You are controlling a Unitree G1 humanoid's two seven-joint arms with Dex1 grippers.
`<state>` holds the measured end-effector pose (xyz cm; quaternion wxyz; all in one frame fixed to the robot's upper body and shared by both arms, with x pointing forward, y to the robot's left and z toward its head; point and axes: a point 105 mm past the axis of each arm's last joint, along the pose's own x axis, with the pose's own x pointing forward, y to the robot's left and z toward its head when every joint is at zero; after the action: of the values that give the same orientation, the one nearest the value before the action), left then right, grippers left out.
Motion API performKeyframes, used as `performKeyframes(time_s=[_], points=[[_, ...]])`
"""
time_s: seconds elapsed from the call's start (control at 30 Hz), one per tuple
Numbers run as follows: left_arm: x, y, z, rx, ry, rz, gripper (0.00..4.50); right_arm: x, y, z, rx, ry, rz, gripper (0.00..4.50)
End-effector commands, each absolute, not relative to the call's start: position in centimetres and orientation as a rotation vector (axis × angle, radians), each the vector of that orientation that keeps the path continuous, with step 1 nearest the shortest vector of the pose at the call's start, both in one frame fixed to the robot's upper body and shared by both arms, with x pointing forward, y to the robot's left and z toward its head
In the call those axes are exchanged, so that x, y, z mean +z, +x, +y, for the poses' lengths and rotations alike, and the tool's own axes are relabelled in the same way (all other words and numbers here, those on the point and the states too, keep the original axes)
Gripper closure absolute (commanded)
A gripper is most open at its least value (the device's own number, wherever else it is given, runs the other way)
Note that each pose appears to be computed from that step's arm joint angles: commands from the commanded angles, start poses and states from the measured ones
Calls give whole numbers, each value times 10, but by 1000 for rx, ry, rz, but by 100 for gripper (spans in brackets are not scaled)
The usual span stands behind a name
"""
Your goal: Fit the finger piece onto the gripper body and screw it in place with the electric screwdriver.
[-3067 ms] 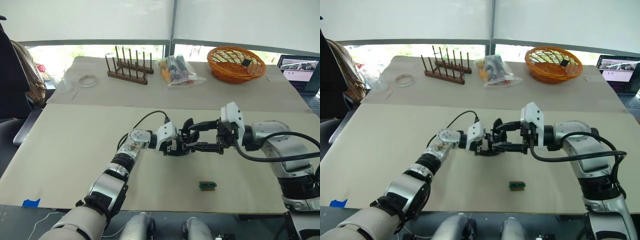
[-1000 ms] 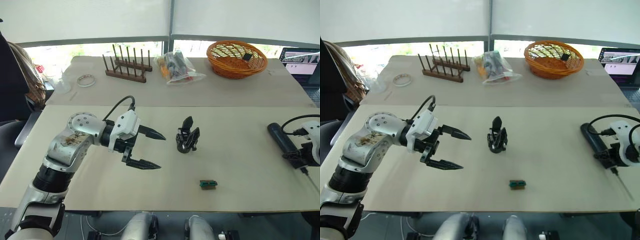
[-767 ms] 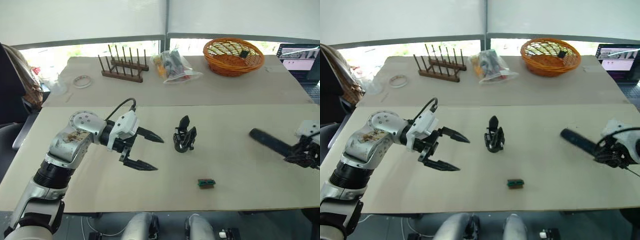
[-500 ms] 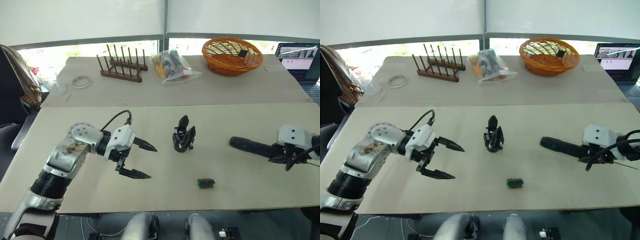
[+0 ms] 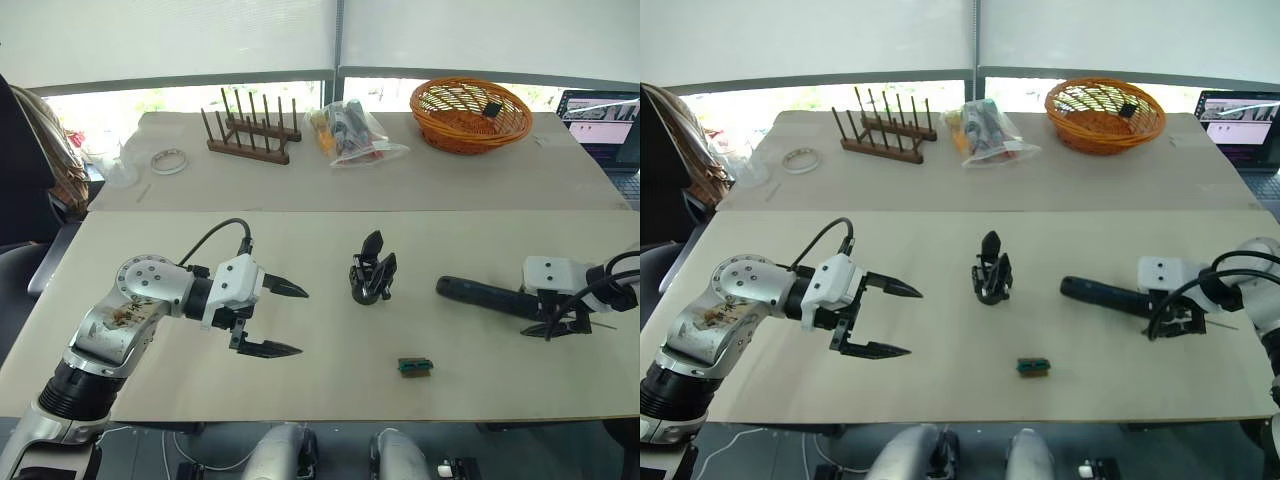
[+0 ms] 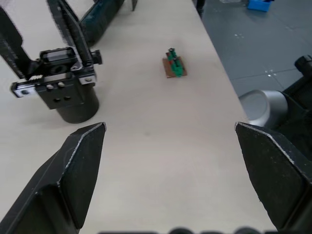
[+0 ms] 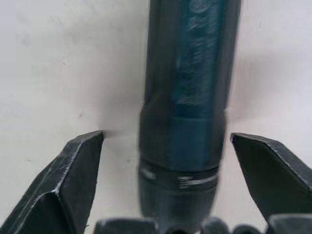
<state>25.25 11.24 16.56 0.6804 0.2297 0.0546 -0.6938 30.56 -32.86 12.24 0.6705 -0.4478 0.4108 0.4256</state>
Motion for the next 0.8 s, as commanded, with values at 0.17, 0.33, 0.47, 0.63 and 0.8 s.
performKeyframes(time_s=[0.17,0.33,0.47,0.63,0.8], points=[[174,246,96,-1626,504,57,0,127,301,-330,884,-963,1182,3],[172,250,89,-1646,506,45,0,116,314,-321,823,-878,1217,3],[176,251,88,-1657,522,35,0,111,317,-315,798,-765,1216,3],[175,255,89,-1663,533,38,0,109,315,-307,826,-774,1187,3],[171,258,88,-1674,533,47,0,105,317,-299,849,-838,1125,157]])
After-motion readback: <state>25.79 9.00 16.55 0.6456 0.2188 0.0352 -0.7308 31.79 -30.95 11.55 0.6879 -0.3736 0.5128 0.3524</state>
